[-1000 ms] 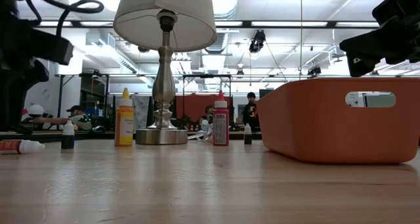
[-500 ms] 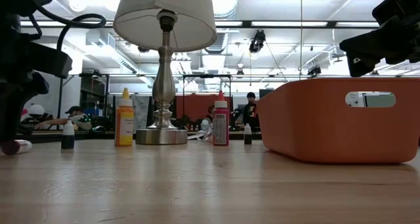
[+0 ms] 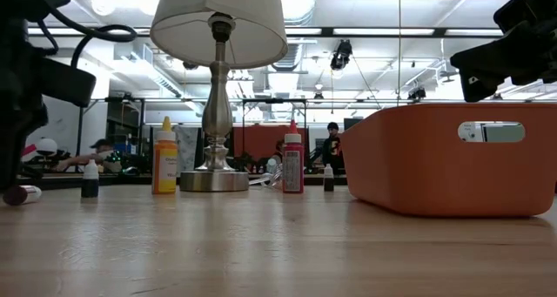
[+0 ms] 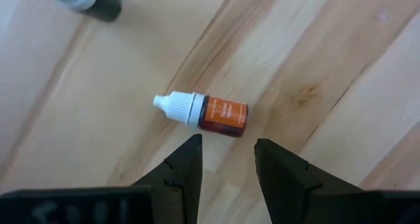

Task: Pick & Place food coloring
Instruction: Put the small food coloring bottle into the orange bin

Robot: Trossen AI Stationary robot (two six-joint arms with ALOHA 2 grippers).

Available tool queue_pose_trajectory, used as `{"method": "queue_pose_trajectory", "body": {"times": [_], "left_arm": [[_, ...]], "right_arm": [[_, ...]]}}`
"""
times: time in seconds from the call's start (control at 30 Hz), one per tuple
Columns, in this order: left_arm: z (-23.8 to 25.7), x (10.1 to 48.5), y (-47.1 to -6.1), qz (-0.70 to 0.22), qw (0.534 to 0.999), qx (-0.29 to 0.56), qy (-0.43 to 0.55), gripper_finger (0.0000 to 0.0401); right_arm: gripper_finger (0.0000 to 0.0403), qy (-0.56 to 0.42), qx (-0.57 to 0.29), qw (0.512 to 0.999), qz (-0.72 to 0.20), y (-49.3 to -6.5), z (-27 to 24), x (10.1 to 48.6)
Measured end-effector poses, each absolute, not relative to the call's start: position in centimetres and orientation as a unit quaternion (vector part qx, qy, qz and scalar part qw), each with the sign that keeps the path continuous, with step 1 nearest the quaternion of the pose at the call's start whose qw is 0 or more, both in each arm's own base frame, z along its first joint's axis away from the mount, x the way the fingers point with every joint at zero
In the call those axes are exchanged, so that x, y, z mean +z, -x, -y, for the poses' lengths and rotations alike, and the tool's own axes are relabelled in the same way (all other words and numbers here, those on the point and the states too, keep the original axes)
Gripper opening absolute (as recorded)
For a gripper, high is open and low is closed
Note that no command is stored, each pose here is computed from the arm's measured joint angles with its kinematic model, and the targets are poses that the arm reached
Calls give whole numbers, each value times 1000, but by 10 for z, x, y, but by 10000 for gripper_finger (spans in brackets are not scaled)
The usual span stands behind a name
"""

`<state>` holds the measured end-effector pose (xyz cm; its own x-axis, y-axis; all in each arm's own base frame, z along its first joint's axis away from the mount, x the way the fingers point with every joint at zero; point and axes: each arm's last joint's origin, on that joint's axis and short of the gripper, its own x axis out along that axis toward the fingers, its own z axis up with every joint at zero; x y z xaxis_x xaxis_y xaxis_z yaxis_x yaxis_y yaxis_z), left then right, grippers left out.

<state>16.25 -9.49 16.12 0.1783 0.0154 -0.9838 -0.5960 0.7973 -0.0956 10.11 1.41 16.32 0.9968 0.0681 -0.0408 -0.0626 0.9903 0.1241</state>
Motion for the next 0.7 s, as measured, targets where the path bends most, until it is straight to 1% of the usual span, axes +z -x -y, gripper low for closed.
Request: {"method": "queue_pose_trajectory", "body": {"times": [0.37,0.7], "left_arm": [[97,162,-165,-559,679,296,372,112],[96,162,-168,-472,626,391,482,112]], "right_arm": [[13,-61,33,997,-22,-101,-14,163],[13,-61,33,997,-22,-101,-14,163]]}}
